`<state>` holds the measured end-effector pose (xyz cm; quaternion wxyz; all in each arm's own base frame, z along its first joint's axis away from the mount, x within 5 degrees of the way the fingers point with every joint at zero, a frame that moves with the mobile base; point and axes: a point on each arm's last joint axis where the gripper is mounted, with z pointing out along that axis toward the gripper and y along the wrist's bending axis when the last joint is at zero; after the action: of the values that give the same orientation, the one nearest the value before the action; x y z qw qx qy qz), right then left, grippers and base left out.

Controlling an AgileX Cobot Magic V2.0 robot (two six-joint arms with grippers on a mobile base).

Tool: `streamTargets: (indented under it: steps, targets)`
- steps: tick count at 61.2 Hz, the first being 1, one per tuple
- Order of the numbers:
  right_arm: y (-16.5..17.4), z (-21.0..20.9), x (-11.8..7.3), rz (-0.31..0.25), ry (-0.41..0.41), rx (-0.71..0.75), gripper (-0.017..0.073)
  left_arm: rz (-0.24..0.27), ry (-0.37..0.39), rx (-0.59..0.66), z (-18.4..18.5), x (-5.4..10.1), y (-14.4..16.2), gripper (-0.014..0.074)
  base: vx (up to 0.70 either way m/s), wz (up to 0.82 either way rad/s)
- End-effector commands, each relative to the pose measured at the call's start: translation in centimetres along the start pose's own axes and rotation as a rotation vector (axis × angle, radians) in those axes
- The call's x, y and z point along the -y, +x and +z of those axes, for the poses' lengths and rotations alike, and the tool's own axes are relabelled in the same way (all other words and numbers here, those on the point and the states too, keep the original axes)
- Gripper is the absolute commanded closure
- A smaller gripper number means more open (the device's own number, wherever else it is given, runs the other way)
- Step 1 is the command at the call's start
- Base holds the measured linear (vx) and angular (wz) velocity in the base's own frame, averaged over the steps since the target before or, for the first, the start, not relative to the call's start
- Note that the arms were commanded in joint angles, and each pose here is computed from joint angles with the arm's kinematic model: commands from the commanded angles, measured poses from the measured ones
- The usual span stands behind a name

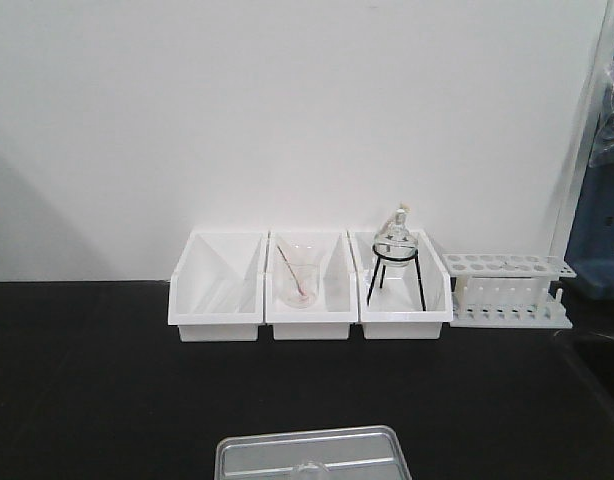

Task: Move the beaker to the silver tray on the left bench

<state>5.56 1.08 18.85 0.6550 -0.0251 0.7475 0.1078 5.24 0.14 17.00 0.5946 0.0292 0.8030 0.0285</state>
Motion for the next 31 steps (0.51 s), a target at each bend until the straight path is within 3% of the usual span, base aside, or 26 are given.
streamTargets:
  steps: [1,31]
  targets:
    - [-0.86,-0.12,0.11,0.003,0.024,0.148,0.0571,-0.003,0.006,0.062,0.16,0.07,-0.08,0.0592,0.0,0.0]
    - [-0.99,-0.17,0.2,-0.007,0.044,0.156,0.0571,-0.003,0.006,0.062,0.16,0.07,-0.08,0.0592,0.0,0.0]
